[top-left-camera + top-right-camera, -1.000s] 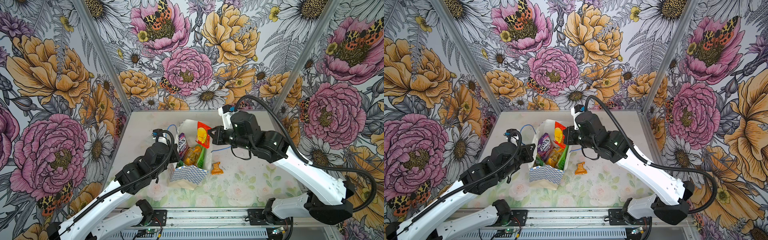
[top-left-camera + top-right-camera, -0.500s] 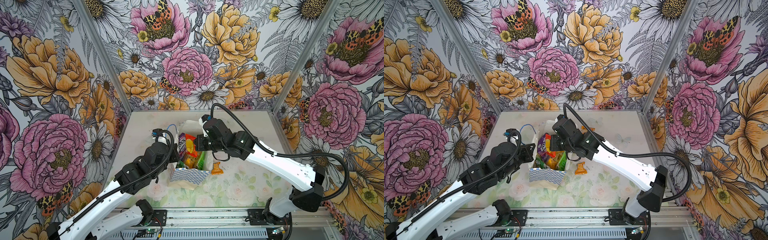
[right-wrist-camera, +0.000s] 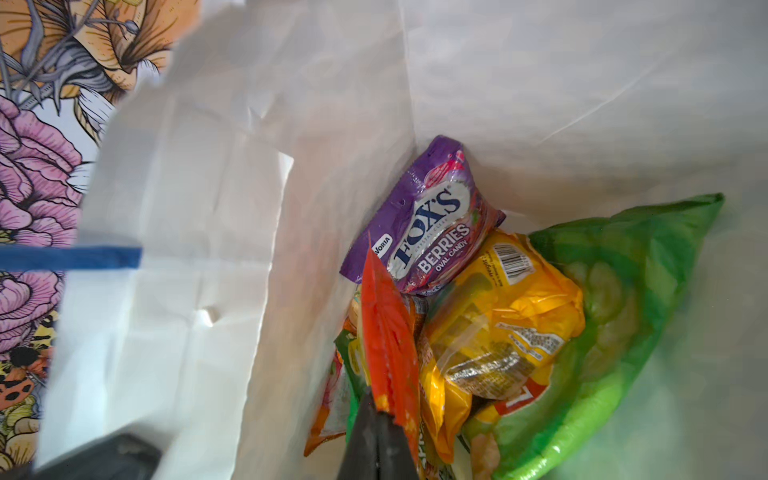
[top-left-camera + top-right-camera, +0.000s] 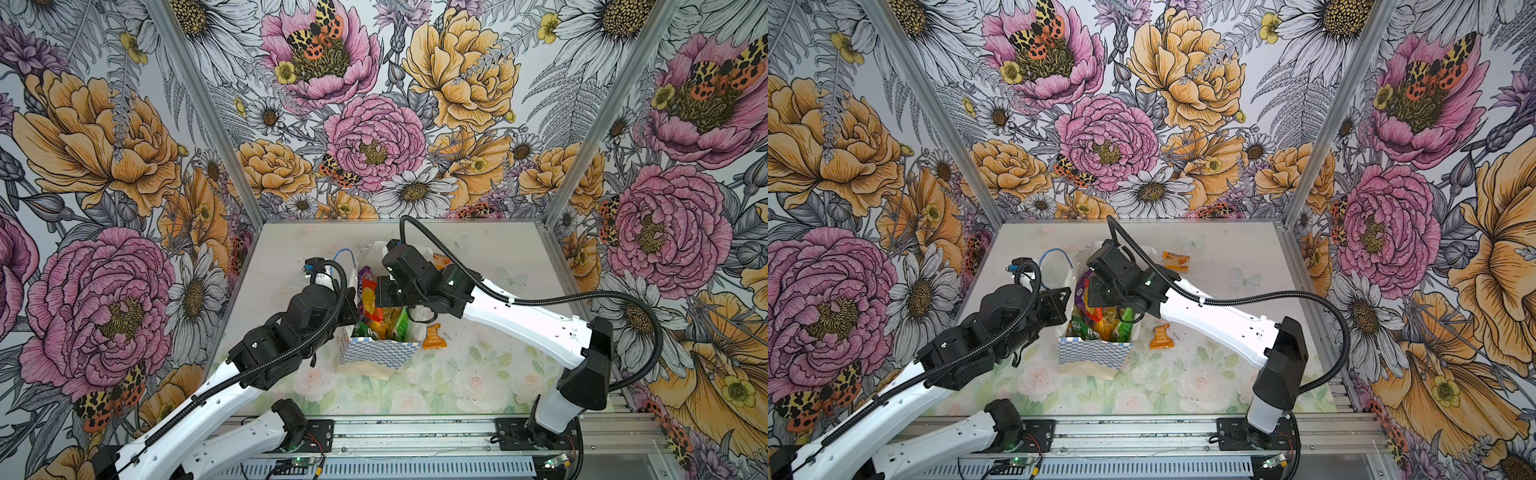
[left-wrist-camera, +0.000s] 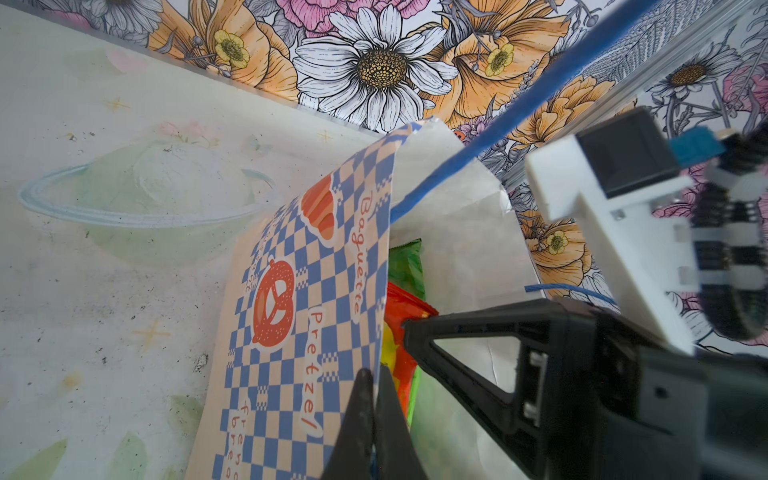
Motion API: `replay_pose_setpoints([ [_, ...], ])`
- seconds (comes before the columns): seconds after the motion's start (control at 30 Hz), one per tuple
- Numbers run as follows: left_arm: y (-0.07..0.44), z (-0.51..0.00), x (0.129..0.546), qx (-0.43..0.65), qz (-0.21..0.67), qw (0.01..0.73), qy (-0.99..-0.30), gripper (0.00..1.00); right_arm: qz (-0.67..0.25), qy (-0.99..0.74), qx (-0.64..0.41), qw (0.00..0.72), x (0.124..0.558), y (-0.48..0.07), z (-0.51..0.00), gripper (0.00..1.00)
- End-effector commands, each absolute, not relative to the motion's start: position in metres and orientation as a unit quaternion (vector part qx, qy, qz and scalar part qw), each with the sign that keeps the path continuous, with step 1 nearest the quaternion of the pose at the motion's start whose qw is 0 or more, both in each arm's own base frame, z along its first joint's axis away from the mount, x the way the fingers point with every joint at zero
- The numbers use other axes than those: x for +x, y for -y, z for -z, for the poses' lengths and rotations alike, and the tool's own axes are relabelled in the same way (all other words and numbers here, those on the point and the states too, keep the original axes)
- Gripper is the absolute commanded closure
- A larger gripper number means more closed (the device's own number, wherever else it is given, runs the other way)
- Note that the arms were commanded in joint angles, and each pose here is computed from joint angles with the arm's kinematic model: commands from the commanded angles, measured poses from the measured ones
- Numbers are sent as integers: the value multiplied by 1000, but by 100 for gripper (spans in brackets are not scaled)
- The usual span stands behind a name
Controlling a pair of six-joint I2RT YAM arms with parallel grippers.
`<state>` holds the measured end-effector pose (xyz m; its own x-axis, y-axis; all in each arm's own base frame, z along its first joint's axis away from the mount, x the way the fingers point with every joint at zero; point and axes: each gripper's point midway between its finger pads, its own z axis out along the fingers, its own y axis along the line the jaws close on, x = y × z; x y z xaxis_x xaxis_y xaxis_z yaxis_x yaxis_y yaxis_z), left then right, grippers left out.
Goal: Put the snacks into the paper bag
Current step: 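Lower the red packet into the paper bag and open the right gripper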
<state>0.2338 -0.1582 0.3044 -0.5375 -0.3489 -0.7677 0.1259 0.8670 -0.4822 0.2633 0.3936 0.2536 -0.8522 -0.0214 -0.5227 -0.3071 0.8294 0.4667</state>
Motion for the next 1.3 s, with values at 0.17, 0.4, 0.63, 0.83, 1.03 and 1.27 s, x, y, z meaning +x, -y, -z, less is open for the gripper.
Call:
replay_pose_setpoints([
  [0.17,161,-338,234,-76,294,503,-809,100,-303,-913,-82,259,265,-414,-255,100],
  [0.4,159,-339,232,-72,292,505,-809,100,-293,-918,-79,257,271,-413,-241,100],
  [0.63,154,-338,231,-74,284,506,-811,100,-290,-924,-81,237,266,-420,-222,100],
  [0.83,152,-342,230,-74,285,508,-810,100,-294,-922,-81,237,264,-421,-225,89],
  [1.03,152,-340,230,-74,283,507,-811,100,-293,-917,-75,260,267,-412,-240,64],
  [1.27,150,-341,230,-78,281,509,-810,100,-303,-908,-77,278,266,-406,-260,59],
])
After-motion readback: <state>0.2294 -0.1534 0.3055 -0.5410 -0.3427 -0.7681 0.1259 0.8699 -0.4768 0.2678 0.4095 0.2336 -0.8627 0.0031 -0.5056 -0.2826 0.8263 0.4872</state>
